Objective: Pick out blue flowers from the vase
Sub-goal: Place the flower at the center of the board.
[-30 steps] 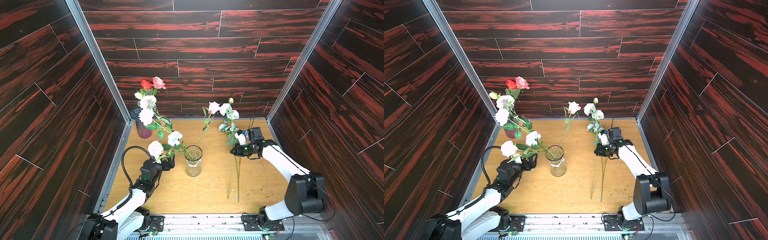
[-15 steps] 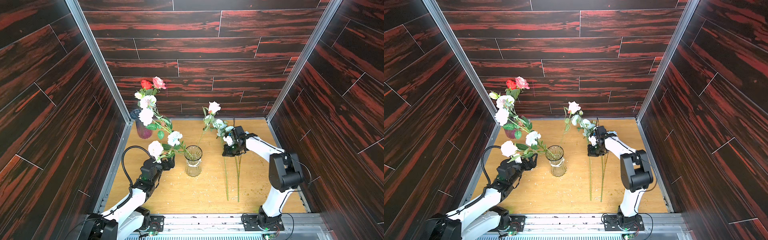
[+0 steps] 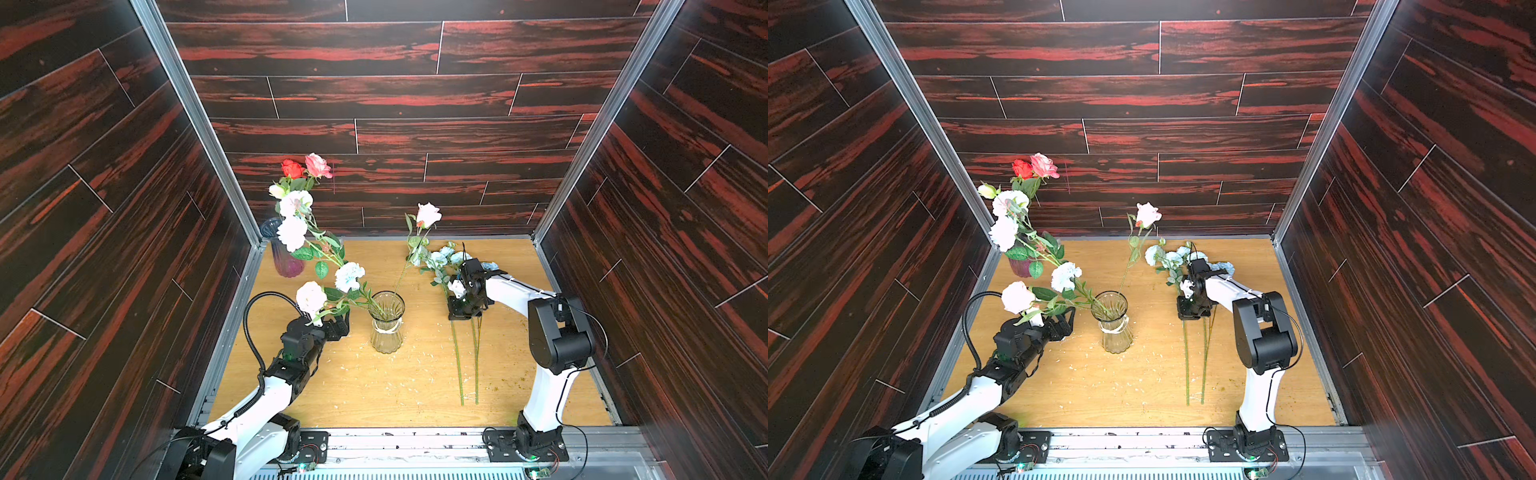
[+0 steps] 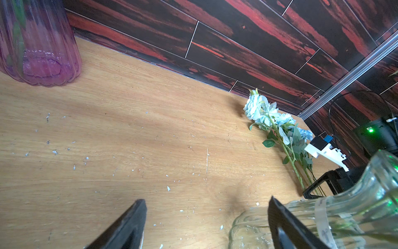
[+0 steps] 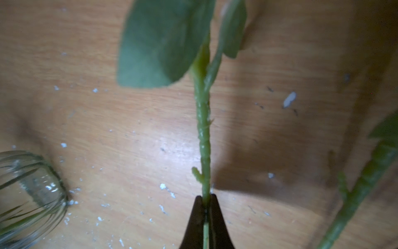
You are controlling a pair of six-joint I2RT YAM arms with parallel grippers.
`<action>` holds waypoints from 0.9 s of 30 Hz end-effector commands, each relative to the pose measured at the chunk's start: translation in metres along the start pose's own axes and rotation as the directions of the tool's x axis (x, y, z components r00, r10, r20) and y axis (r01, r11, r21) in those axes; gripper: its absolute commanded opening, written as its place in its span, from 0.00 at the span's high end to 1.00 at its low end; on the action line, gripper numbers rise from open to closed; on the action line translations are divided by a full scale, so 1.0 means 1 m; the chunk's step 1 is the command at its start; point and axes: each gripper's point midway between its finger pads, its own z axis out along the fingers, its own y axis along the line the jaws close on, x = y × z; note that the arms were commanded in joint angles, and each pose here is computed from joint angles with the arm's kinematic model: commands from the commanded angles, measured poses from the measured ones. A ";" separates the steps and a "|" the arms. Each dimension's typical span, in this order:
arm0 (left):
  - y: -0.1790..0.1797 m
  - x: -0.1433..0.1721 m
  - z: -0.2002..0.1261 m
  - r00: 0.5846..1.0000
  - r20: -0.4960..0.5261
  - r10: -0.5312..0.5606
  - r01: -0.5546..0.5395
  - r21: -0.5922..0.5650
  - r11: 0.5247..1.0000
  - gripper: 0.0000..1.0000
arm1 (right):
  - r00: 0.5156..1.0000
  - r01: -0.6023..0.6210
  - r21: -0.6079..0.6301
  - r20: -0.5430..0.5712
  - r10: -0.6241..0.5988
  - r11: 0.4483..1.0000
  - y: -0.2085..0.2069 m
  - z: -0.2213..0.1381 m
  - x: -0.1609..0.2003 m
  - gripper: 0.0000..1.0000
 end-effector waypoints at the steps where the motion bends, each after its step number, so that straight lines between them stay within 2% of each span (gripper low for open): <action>1: -0.006 -0.010 0.001 1.000 0.022 0.006 -0.006 0.011 1.000 0.10 | 0.999 -0.032 0.044 -0.009 0.032 0.999 -0.014 0.003 0.008 1.00; 7: -0.006 -0.010 0.001 1.000 0.022 0.006 -0.007 0.011 1.000 0.10 | 0.998 -0.059 0.065 0.009 0.059 0.996 -0.024 0.000 0.007 1.00; 13: -0.006 -0.010 0.001 1.000 0.022 0.006 -0.007 0.010 1.000 0.10 | 0.998 -0.055 0.059 0.045 0.052 0.997 -0.021 -0.007 0.001 0.89; 21: -0.006 -0.010 0.000 1.000 0.023 0.006 -0.006 0.011 1.000 0.10 | 0.992 -0.045 0.064 0.117 0.038 0.997 -0.019 -0.021 -0.007 0.86; 27: -0.006 -0.011 0.000 1.000 0.024 0.006 -0.006 0.011 1.000 0.10 | 0.973 -0.026 0.062 0.229 0.011 0.998 -0.013 -0.049 -0.014 0.70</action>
